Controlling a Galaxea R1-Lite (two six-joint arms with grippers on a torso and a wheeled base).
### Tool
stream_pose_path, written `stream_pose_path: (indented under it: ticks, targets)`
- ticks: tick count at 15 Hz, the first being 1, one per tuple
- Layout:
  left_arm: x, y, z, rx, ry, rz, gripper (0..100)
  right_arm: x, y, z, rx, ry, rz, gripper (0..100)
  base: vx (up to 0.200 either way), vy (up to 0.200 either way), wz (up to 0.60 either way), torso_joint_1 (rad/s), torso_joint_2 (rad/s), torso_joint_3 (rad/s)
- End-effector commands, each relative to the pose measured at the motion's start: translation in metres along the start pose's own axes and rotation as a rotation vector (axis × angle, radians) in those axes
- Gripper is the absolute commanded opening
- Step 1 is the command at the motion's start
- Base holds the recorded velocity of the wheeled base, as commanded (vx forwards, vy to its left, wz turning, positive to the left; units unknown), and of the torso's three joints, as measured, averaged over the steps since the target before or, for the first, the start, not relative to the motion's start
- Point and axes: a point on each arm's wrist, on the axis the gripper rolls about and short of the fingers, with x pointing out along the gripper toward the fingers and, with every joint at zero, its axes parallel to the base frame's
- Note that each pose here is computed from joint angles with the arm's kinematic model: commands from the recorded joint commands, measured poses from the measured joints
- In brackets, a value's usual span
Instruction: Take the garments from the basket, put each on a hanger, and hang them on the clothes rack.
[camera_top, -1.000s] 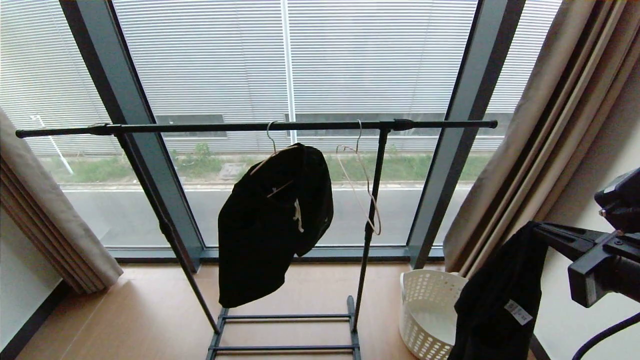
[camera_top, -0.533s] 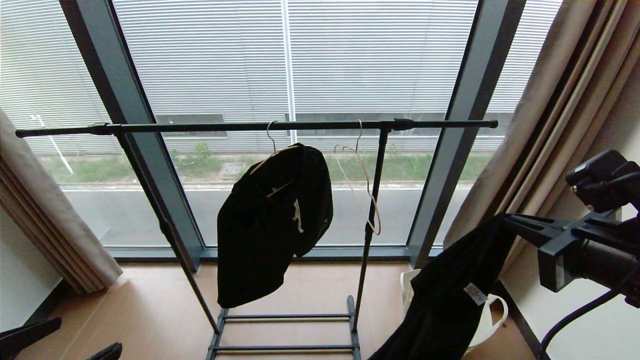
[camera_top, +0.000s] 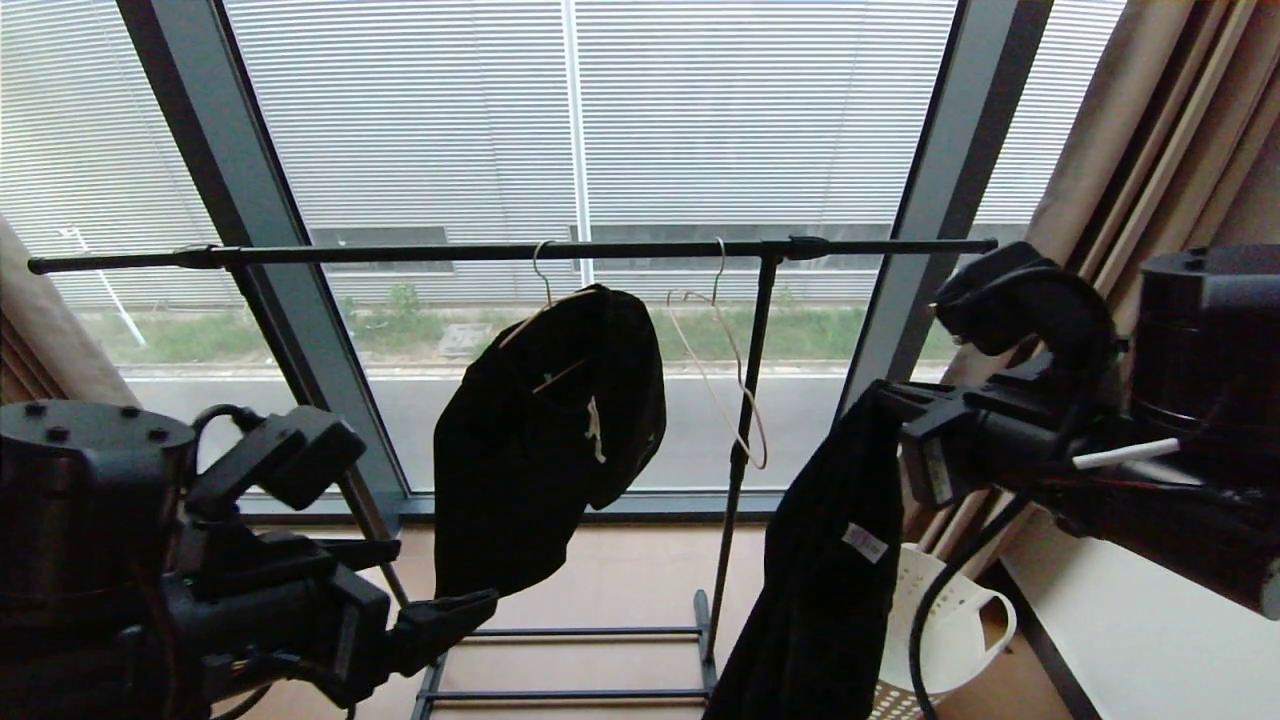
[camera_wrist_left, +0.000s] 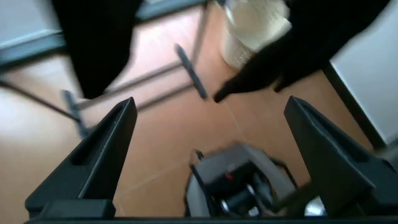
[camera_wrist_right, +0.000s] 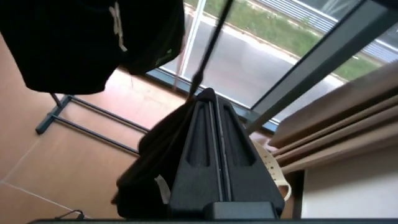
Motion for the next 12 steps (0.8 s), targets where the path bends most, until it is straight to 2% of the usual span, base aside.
stream_pose_path:
  ticks: [1, 6, 9, 12]
  targets:
    - [0.043, -0.007, 0.000, 0.000, 0.070, -0.028, 100, 0.026, 0.023, 0.003, -0.026, 0.029, 0.028, 0, 0.000, 0.000, 0.00, 0.000, 0.00, 0.000]
    - [0.094, -0.028, 0.004, 0.004, 0.070, -0.092, 100, 0.029, 0.030, 0.017, 0.011, -0.007, 0.042, 0, 0.000, 0.000, 0.00, 0.000, 0.00, 0.000]
    - [0.120, -0.048, 0.007, 0.020, 0.064, -0.145, 100, 0.031, 0.041, 0.015, 0.027, 0.001, 0.067, 0, 0.000, 0.000, 0.00, 0.000, 0.00, 0.000]
    - [0.145, -0.056, 0.010, 0.025, 0.065, -0.137, 100, 0.026, 0.048, 0.019, 0.030, -0.016, 0.095, 0, 0.000, 0.000, 0.00, 0.000, 0.00, 0.000]
